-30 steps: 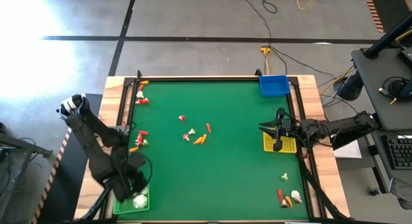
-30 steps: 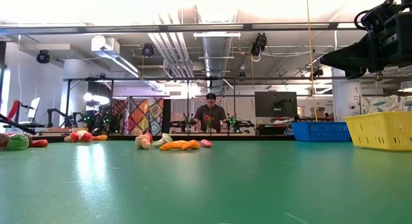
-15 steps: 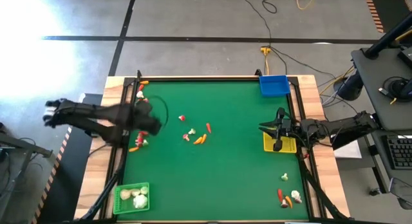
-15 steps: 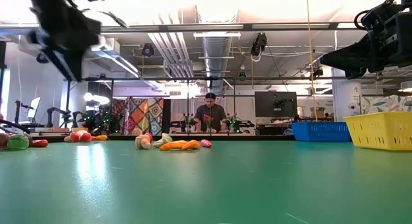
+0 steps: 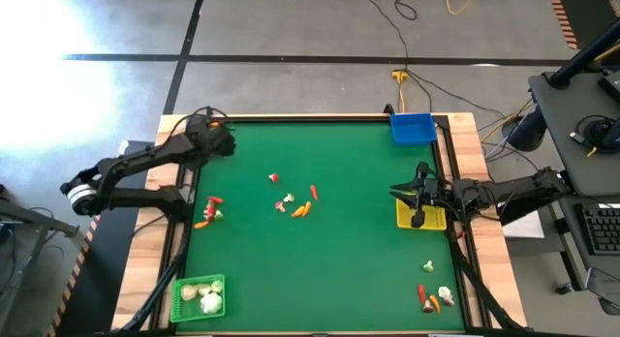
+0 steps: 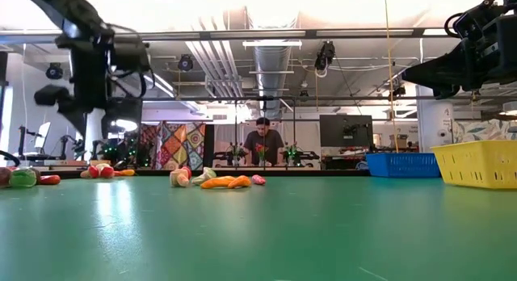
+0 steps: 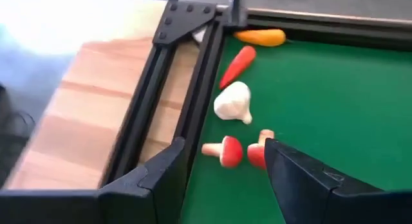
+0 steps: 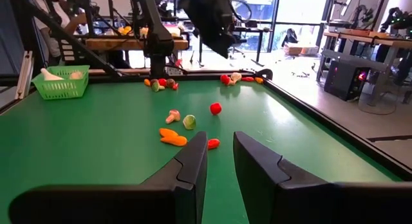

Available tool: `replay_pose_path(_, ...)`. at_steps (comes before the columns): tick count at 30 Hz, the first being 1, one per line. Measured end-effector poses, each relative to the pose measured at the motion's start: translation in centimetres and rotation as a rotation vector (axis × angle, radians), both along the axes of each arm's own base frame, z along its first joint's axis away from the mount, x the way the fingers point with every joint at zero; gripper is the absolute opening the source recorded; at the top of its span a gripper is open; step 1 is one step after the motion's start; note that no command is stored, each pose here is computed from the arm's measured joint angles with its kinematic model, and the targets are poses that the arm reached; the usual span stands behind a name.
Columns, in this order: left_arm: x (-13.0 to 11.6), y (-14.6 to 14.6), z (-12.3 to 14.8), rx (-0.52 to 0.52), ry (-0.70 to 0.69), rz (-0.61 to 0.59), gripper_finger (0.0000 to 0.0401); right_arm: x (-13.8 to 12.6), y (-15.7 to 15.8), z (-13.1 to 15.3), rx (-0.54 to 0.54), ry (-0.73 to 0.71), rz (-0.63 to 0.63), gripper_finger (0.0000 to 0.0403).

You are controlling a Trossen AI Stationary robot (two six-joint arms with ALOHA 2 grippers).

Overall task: Sort produce into baskets
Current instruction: Put the white garlic into the green bin

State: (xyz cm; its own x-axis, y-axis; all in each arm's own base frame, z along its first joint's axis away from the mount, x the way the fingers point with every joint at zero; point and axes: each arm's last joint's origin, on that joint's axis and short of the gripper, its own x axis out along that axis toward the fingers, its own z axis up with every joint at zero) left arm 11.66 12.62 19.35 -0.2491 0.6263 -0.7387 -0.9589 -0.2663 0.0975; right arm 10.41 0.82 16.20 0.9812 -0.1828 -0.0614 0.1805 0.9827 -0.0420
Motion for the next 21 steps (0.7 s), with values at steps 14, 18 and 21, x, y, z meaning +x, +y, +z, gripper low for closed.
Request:
replay_pose_path(14, 0.2, 1.1, -2.6, 0.195, -0.244, 0.101, 0.0189, 0.0, 0.0, 0.0, 0.0, 0.0, 0.0, 0.0068)
replay_pose_path(18, 0.1, 1.2, -3.1, 0.224, -0.26, 0.172, 0.0189, 0.0, 0.0, 0.0, 0.0, 0.0, 0.0, 0.0068)
replay_pose_path(21, 0.2, 1.4, -3.7, 0.242, -0.235, 0.22, 0.0189, 0.0, 0.0, 0.0, 0.0, 0.0, 0.0, 0.0068)
